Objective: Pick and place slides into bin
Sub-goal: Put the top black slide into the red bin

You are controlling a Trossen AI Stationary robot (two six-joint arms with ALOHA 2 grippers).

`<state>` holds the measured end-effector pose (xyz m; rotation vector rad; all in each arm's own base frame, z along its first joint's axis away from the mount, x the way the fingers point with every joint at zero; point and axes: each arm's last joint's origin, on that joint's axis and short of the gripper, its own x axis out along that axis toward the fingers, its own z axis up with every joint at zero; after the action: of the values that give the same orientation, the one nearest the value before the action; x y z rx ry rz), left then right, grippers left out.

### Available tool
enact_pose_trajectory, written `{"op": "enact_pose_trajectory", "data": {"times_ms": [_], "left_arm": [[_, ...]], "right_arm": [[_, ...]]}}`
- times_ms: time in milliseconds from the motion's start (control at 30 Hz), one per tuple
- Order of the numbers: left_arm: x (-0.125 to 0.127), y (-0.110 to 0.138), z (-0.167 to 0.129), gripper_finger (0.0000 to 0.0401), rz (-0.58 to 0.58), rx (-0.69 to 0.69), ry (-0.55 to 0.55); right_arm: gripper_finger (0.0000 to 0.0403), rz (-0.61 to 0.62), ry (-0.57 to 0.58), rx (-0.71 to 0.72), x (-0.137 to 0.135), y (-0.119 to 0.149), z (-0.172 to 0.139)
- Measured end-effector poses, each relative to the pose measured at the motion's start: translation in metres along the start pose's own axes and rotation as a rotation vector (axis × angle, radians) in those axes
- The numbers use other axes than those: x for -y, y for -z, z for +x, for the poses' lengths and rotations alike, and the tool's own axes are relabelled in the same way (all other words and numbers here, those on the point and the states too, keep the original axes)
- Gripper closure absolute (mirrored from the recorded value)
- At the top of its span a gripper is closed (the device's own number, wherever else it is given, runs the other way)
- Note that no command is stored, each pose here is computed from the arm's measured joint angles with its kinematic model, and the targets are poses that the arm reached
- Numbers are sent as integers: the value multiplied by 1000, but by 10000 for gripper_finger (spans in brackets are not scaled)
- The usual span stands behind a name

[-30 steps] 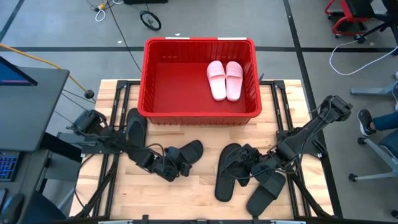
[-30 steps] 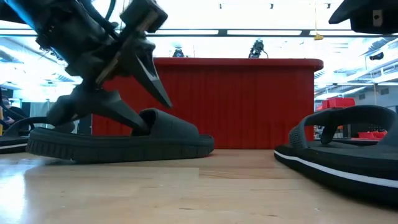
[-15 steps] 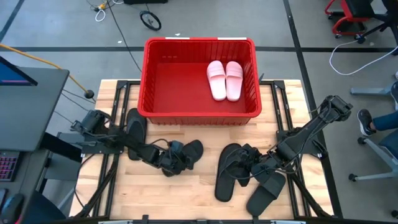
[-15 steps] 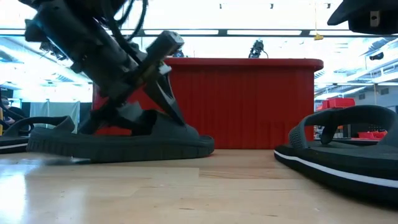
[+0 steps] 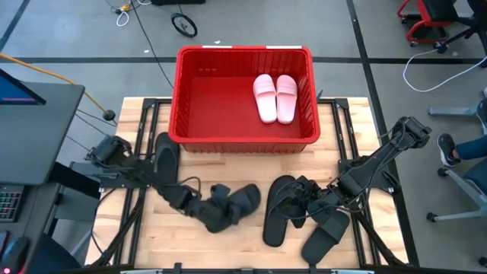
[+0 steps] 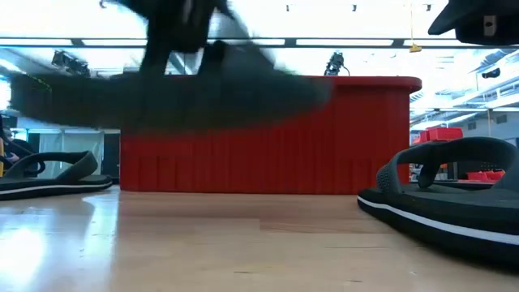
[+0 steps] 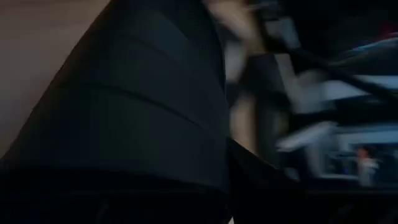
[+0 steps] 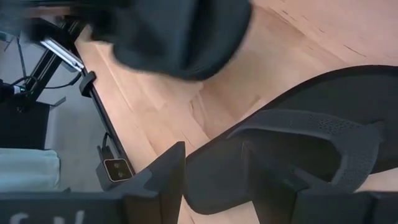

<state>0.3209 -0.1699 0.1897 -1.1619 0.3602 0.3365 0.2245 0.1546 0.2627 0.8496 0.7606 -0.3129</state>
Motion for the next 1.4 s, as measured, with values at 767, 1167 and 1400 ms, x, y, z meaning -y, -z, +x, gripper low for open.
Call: {"op": "enact_pose_trajectory", "data": {"times_ms": [767,1167,1400], "left_arm": [[154,-241,-86,389,233,930,-62],[18,-358,2,391,-184,957,-188],[-52,-395,54,384,-318,901,-139]], "right_arm": [[238,31,-26,6,-3,-1,0],[238,-174,-186,167,-5,-46,-57],[238,-291,-266,349,15,-82,-112]]}}
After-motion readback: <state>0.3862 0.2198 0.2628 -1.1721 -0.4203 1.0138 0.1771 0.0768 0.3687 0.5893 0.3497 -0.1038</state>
